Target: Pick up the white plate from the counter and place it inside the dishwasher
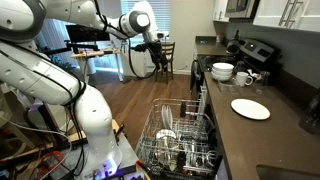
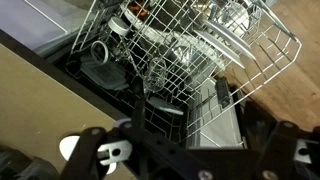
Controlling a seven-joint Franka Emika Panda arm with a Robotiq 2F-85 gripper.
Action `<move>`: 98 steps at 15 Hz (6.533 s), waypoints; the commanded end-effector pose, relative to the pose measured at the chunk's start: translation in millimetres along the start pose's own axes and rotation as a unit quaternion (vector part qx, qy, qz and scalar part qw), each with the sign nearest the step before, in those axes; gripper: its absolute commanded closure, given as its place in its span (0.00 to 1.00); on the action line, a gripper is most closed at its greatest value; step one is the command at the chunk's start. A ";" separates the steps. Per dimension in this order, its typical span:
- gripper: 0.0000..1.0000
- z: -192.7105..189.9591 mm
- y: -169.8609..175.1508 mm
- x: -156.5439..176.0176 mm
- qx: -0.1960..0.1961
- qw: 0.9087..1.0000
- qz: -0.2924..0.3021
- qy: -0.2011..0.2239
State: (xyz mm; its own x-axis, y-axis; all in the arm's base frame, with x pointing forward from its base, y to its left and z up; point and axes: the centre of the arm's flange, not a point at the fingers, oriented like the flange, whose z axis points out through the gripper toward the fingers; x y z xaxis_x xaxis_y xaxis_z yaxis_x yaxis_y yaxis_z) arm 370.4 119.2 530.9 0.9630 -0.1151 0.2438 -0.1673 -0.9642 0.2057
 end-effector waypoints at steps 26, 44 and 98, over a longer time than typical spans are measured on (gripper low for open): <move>0.00 186.8 55.8 223.0 -0.115 0.971 -0.088 -0.191; 0.00 233.1 75.7 254.8 -0.236 0.966 -0.061 -0.081; 0.00 362.0 132.7 308.4 -0.321 0.905 -0.275 0.047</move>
State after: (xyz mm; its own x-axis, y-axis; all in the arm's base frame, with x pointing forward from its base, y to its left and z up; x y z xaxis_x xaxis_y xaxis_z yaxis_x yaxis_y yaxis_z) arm 715.8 -124.1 291.4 0.9350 0.3534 0.0289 0.1928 -0.5753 0.7949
